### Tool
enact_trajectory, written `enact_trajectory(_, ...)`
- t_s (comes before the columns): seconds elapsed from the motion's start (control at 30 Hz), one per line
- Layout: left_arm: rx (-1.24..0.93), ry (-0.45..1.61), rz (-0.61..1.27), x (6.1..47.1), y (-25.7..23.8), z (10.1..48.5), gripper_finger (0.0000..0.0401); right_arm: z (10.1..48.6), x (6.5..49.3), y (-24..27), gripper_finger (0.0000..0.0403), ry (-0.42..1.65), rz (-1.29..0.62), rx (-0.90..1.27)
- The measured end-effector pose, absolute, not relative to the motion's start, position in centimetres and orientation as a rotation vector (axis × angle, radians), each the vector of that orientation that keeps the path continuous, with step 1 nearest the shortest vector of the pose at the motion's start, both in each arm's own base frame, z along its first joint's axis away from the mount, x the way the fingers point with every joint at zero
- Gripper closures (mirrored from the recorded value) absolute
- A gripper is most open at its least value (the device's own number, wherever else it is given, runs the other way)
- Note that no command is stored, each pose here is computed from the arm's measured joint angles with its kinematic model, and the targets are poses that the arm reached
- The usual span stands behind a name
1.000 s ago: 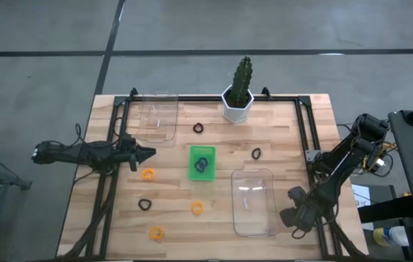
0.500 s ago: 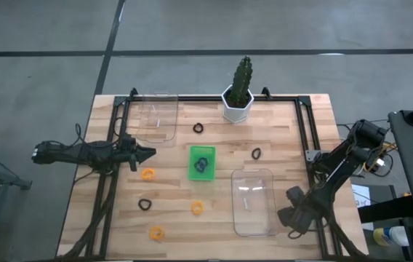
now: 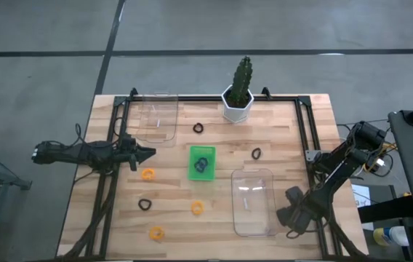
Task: Sort spring keychains
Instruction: Put the purple spring keychain into the green bin
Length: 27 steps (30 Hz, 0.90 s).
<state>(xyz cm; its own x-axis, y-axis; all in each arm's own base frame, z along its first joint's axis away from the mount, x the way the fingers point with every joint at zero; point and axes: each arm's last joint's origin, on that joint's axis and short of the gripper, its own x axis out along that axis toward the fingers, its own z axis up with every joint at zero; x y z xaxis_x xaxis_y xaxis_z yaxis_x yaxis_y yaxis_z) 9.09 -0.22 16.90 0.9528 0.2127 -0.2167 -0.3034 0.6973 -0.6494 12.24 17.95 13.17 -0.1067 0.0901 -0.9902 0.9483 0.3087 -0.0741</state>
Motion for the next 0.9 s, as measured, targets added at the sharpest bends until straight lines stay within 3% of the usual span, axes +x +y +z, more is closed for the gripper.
enact_trajectory(0.3, -0.749, 0.128, 0.289, 9.1, -0.2, 16.9, 0.0318, 13.2, 12.1, 17.8, 0.0385, 1.471, -1.026, 1.005)
enact_trajectory(0.9, -0.747, 0.129, 0.29, 9.1, -0.2, 16.9, 0.0318, 16.5, 11.2, 16.5, 0.039, 1.468, -0.99, 1.042)
